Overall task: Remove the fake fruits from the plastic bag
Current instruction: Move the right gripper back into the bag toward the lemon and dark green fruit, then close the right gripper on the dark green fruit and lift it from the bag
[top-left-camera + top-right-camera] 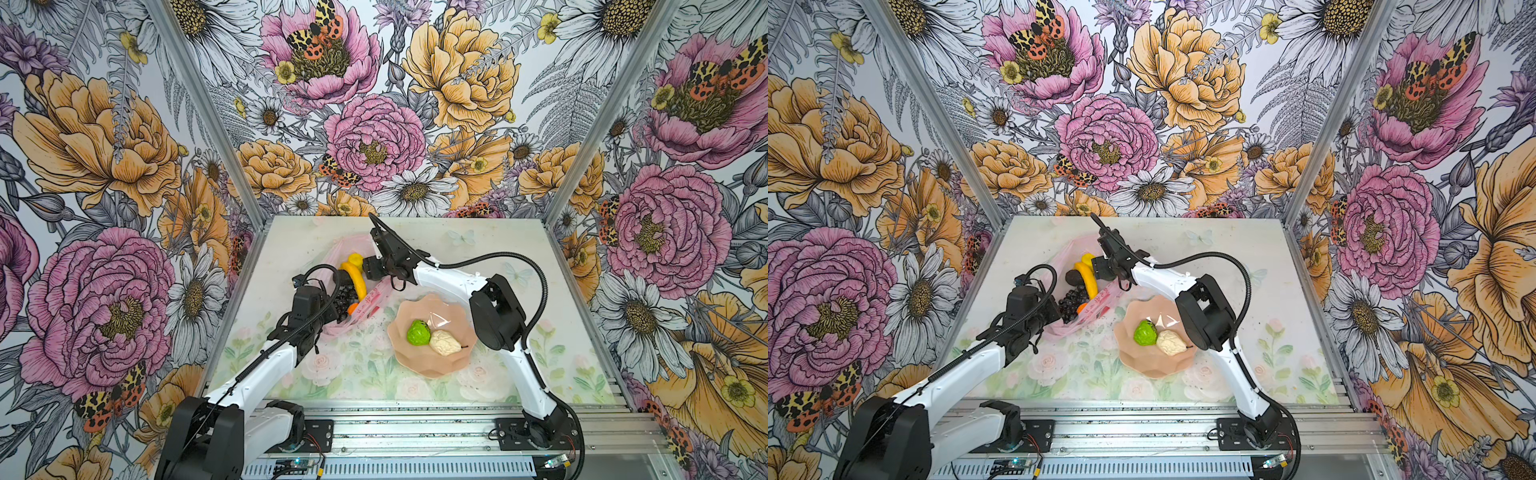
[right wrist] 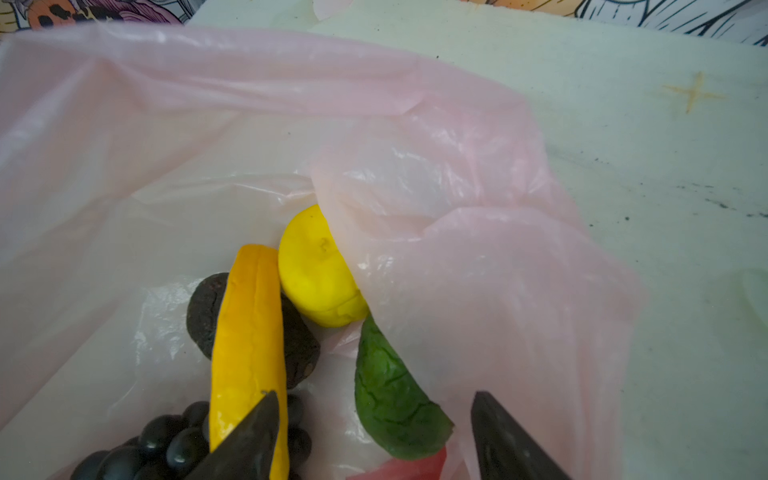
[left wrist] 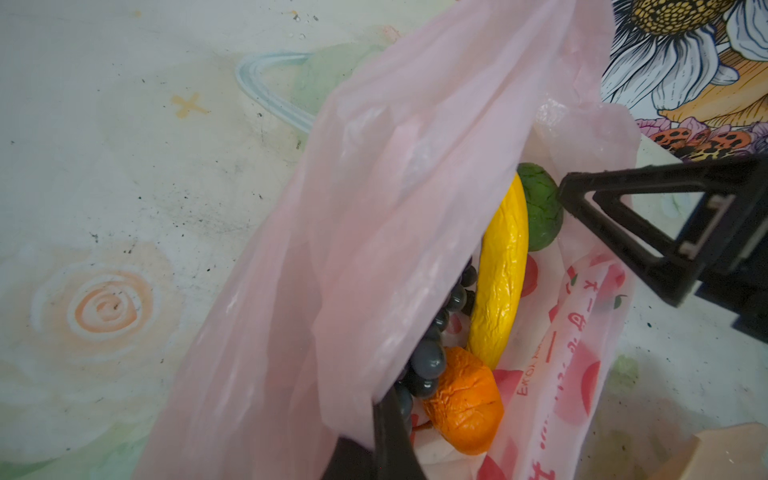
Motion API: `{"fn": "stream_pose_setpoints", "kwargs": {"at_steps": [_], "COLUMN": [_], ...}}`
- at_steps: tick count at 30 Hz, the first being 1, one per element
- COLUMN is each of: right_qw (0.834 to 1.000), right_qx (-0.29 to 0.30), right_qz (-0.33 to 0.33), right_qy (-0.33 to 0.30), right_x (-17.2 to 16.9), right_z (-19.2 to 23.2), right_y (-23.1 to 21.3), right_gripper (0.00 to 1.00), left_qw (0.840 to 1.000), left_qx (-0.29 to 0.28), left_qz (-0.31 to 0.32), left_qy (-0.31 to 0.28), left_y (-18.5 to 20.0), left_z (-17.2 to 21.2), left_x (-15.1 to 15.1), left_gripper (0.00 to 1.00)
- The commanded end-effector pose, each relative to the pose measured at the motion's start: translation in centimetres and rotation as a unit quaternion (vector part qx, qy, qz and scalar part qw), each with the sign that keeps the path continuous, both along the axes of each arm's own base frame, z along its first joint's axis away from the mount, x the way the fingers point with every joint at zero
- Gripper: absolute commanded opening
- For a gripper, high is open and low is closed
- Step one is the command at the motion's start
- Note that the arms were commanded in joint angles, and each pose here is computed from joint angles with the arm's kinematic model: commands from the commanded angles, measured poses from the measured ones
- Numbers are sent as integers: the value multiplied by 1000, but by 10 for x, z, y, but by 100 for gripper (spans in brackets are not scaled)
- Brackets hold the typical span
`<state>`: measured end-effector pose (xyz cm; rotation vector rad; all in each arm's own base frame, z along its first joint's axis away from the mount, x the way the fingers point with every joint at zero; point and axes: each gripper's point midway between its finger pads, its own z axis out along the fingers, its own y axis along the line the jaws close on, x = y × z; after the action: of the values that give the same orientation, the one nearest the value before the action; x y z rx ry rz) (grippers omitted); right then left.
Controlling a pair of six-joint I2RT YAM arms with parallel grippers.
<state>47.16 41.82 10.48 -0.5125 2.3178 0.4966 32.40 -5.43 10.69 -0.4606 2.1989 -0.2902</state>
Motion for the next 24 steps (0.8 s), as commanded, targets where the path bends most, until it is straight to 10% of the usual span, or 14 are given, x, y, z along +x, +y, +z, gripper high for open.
{"fn": "stream_pose_setpoints", "kwargs": {"at_steps": [1,24], "right_qw": [1000,999], "right_qx": [-4,-20], "right_qz": [-2,-4], "right_qy": [-19,28], "right_x": [2,15], "right_z": [13,-58], "right_y": [0,6], "right_gripper": [72,71], "left_qw": [1000,1000], "left_qx": [9,10], "left_qz": [4,2], "left_qy": [-11,-11], "left_y": [3,2], "left_z": [4,4], "left_x": [3,3], "left_gripper": [0,0]}}
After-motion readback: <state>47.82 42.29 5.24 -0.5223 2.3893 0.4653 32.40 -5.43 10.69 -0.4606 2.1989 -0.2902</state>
